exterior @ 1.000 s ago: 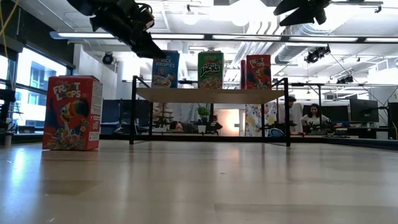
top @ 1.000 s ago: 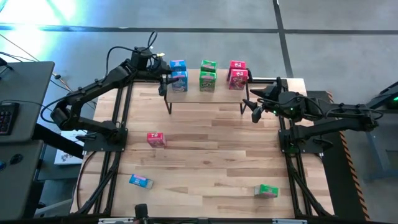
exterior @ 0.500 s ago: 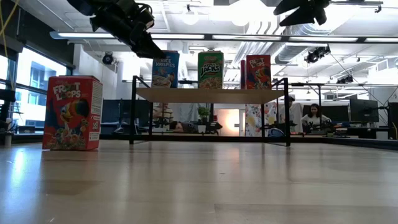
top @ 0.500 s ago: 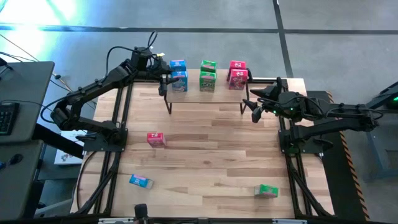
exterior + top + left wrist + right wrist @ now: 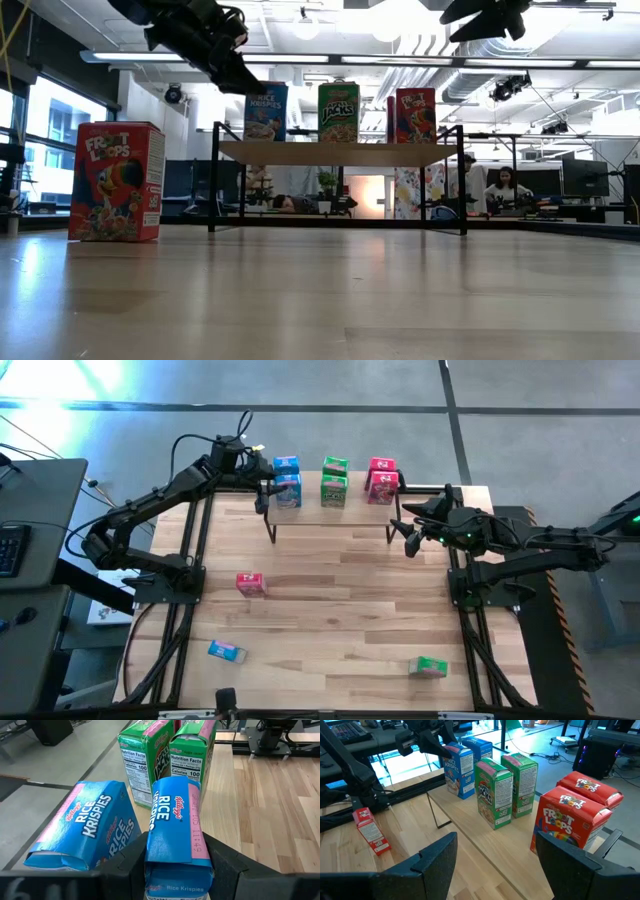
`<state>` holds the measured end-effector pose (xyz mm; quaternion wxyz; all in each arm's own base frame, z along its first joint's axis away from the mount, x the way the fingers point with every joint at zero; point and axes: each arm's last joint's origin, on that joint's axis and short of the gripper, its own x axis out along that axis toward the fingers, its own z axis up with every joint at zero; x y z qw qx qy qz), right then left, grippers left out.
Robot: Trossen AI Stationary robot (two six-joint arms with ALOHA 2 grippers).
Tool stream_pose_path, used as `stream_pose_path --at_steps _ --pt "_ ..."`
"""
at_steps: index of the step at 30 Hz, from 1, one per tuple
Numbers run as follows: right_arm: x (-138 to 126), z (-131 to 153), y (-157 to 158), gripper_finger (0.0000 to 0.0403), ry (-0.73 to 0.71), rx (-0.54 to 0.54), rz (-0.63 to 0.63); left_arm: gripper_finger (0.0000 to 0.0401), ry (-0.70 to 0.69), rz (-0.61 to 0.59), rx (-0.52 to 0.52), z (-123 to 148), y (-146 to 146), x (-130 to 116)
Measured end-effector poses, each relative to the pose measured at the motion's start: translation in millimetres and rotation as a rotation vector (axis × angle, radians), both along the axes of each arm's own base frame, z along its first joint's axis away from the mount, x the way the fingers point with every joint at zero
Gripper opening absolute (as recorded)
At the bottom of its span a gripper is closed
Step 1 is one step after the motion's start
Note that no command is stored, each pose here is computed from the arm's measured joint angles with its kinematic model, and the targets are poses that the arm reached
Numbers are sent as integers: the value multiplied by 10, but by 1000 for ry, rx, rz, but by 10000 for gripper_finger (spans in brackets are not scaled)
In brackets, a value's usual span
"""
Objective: Stack cereal on shelf
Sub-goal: Put the top blue cereal box aligned with the other blue cereal box on the shelf
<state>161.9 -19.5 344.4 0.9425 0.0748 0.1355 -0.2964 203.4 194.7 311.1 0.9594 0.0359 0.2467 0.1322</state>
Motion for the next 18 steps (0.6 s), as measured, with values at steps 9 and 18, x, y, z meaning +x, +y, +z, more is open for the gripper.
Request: stream_pose_path --at_steps 9,18 --pt "0 0 0 262 0 0 0 145 7 17 -12 -10 52 -65" --pt "0 0 0 262 0 0 0 145 -2 -12 -18 -12 67 -88"
